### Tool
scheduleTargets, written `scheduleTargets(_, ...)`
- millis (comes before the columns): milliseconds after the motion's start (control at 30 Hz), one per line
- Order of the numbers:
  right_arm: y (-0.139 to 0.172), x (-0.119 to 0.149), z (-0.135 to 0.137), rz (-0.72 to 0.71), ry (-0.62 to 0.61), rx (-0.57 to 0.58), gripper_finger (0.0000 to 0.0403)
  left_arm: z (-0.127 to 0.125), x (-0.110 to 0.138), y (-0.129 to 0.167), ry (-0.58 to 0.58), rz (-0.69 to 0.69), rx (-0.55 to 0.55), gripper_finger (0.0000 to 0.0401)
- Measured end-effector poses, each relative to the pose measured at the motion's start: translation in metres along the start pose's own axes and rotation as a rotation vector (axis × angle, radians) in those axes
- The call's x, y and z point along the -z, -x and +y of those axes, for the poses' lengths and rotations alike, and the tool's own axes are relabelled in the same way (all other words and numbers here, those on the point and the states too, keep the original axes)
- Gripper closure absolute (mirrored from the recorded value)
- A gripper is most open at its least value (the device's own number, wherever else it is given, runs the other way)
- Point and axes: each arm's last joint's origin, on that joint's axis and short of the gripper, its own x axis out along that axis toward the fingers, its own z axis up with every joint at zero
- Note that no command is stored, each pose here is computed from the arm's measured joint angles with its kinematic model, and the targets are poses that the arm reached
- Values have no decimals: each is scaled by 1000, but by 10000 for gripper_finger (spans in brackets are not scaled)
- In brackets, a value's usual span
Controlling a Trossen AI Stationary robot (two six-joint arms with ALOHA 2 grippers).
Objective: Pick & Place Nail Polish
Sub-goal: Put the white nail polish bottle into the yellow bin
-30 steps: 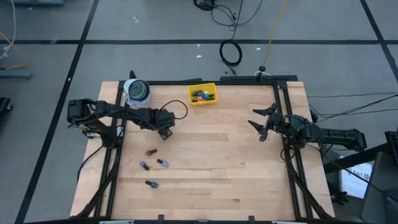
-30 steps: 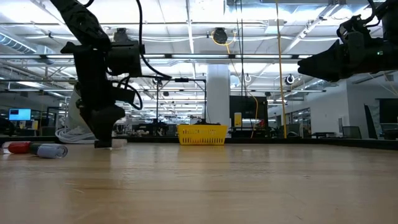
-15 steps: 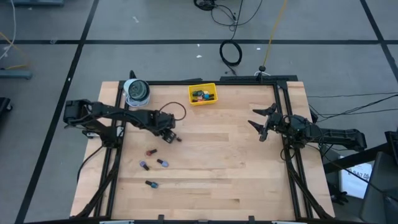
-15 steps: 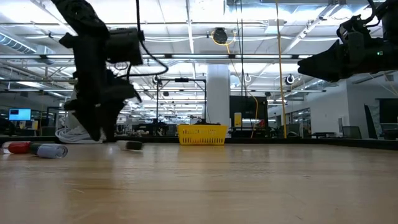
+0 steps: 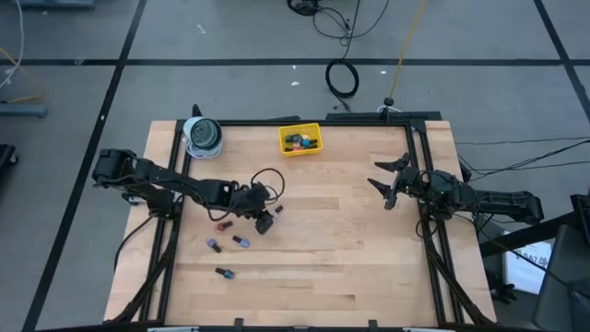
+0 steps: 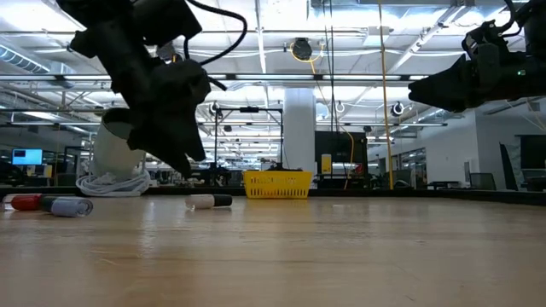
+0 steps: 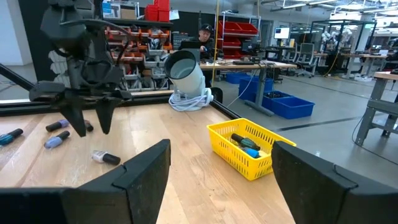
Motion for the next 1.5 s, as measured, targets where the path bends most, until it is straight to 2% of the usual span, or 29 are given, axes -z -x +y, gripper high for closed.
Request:
scheduleTargets(100,0,0,0,0,0,0,135,-3,1,-2,57,11,-4,169)
scheduleTargets(167,0,0,0,0,0,0,135,-5,1,-5,50,47,-35,169)
scheduleTargets(567,0,0,0,0,3,0,135,-28,-32,-44,-105,167,-200,169)
scheduleTargets(900,0,0,0,0,0,0,135,-23,-39,-73,-159,250,-262,169)
scheduleTargets(1267,0,0,0,0,0,0,135,-14,-38,-70,-117,306,-301,171)
scheduleTargets(1367,0,0,0,0,0,0,135,-14,-39,-70,-107,304,-301,192)
scheduleTargets(1500,0,0,0,0,0,0,135,-14,-38,-70,-97,309,-293,255)
